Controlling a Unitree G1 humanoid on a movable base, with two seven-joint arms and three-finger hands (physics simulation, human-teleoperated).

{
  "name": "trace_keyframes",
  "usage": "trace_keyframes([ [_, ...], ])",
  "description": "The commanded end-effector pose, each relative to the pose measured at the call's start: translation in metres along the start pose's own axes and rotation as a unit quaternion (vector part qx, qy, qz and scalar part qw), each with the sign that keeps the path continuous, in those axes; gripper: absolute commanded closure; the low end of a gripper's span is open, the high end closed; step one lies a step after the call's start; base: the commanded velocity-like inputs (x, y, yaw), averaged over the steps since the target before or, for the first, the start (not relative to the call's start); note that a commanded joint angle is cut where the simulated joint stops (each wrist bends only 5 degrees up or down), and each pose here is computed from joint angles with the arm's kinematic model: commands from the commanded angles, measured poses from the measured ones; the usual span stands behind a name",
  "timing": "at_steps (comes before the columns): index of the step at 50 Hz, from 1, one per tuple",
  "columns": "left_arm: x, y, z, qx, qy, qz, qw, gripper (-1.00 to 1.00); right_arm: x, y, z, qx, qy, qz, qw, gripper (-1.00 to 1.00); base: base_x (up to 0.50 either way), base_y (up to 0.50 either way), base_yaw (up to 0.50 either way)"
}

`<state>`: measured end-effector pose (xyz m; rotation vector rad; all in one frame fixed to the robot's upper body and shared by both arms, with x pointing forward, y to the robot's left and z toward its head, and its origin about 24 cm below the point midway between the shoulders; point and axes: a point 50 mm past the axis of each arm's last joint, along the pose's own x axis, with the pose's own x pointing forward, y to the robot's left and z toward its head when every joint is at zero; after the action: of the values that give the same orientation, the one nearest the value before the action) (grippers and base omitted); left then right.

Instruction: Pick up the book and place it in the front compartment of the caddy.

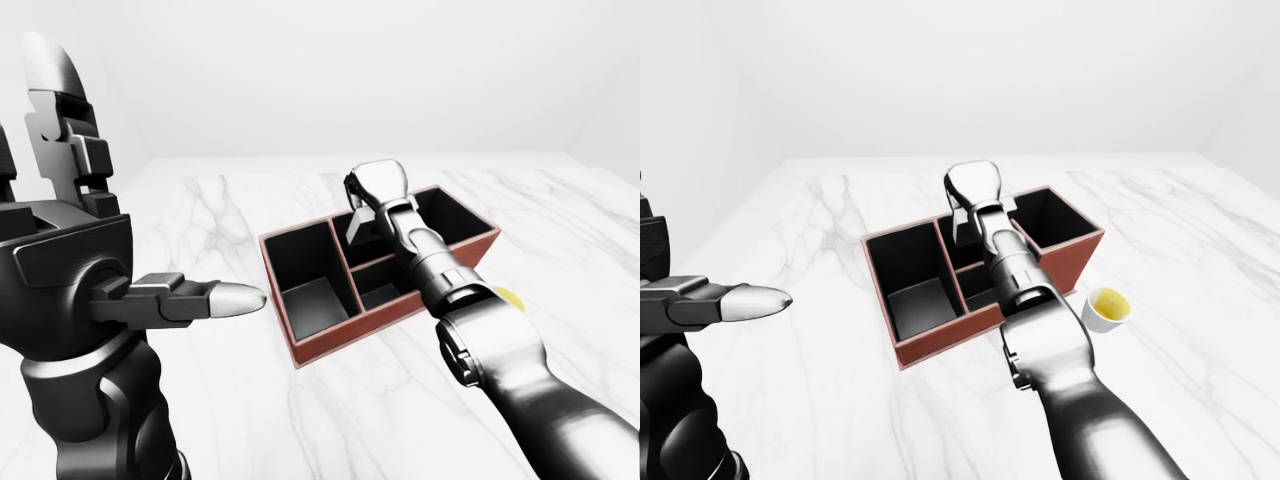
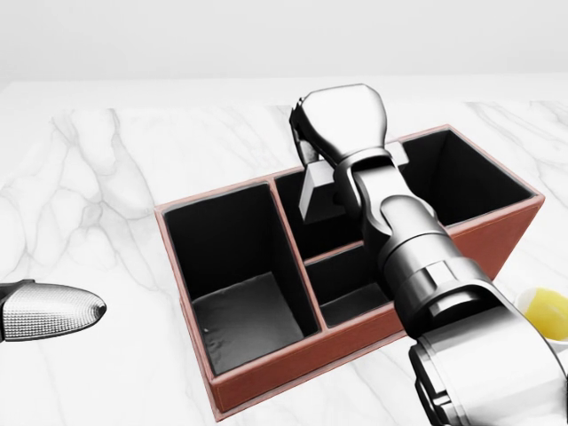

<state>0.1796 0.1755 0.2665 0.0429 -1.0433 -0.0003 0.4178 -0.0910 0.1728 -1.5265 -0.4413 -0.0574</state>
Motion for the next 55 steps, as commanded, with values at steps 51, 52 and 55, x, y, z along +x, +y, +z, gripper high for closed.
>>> trace_keyframes([
  [51, 0.0, 0.0, 0.001, 0.0, -0.002, 0.0, 1.0, -1.0, -0.007, 0.012, 0.008, -0.014, -0.014, -0.012, 1.0, 1.0, 0.0, 0.0, 0.0],
  [52, 0.0, 0.0, 0.001, 0.0, -0.002, 0.001, 1.0, -1.0, -0.007, 0.012, 0.008, -0.014, -0.014, -0.013, 1.0, 1.0, 0.0, 0.0, 0.0],
  [55, 0.001, 0.0, 0.002, 0.0, -0.006, 0.001, 1.0, -1.0, -0.007, 0.012, 0.009, -0.014, -0.016, -0.012, 1.0, 1.0, 0.0, 0.0, 0.0],
])
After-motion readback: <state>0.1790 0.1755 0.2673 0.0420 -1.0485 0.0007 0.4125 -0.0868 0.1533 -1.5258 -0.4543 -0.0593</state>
